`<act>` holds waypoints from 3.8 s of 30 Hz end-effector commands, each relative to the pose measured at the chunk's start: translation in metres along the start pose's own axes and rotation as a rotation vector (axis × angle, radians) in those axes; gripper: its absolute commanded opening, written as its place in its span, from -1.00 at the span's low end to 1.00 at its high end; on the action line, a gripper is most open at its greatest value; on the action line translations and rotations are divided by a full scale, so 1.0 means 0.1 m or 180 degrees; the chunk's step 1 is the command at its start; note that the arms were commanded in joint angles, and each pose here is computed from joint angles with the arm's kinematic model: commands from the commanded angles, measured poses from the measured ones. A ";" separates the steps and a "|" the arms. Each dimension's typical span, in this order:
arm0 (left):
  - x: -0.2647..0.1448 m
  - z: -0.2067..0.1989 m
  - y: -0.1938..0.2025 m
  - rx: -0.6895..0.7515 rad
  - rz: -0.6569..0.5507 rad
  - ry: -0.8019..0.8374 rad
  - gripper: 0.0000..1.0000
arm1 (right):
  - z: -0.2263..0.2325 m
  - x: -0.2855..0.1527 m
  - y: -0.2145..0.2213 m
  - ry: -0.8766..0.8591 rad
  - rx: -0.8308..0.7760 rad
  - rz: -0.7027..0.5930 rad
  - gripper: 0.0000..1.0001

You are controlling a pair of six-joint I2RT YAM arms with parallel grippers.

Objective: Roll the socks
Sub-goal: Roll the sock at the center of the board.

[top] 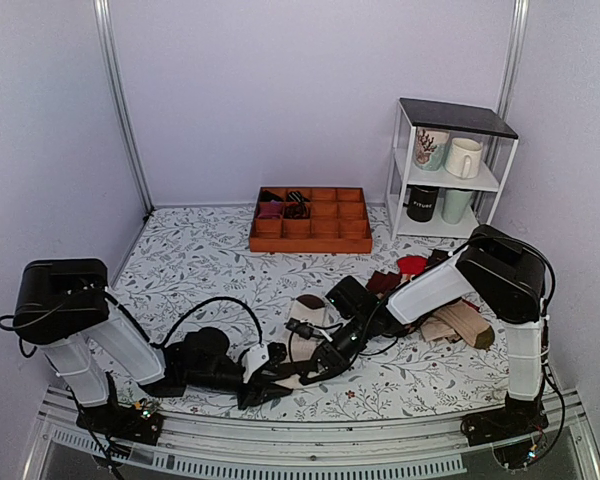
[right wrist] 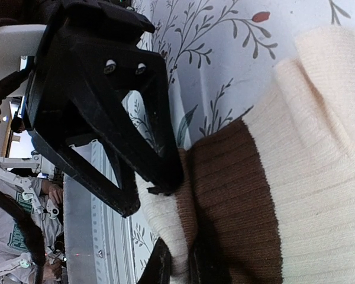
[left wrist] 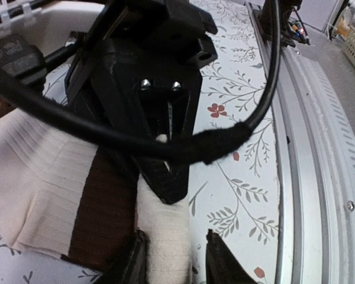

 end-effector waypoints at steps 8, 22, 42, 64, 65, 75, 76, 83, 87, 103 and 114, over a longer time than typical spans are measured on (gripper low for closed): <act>0.00 0.00 0.01 -0.0065 -0.0067 -0.0034 0.19 | -0.46 0.07 0.68 0.0612 0.0813 0.0542 -0.81; 0.07 0.07 0.07 -0.0142 0.0060 -0.0103 -0.23 | -0.45 0.07 0.66 0.0597 0.0817 0.0518 -0.82; -0.04 -0.03 0.71 -0.1895 0.1095 0.0278 -1.00 | -0.10 -0.45 -0.09 0.1288 -0.0649 -0.0713 -0.27; -0.15 -0.13 1.04 -0.2412 0.1442 0.0311 -1.00 | 0.32 -0.02 0.20 0.2292 -0.4042 -0.0614 0.09; -0.15 -0.13 1.04 -0.2402 0.1446 0.0315 -1.00 | 0.27 -0.01 0.19 0.2343 -0.4019 -0.0584 0.09; -0.19 -0.15 1.07 -0.2396 0.1442 0.0344 -1.00 | -0.03 0.07 0.29 0.2527 -0.3791 -0.0176 -0.13; -0.19 -0.16 1.07 -0.2390 0.1434 0.0362 -1.00 | -0.08 0.07 0.31 0.2562 -0.3732 -0.0129 -0.15; -0.19 -0.16 1.03 -0.2326 0.1382 0.0381 -1.00 | -0.21 0.10 0.43 0.2550 -0.3305 0.0187 -0.71; -0.20 -0.02 0.81 -0.2059 0.1120 0.0174 -0.87 | -0.18 0.12 0.52 0.2282 -0.2892 0.0254 -0.78; -0.58 0.20 -0.45 0.0175 -0.0408 -0.0531 -0.37 | -0.31 0.09 0.59 0.0801 -0.0549 0.0637 -0.79; -0.26 0.16 -0.23 0.0371 -0.0196 -0.0551 -0.11 | -0.43 0.11 0.71 0.0766 -0.0041 0.0805 -0.79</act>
Point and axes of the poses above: each gripper's point midway between its finger pads, its own x axis out along the fingers, its own z axis along the line the jaws close on, y = z × x, the point moved 3 cm from there along -x, back along the fingers, and after that the axes turned 3 degrees about x, right-handed, at the moved point
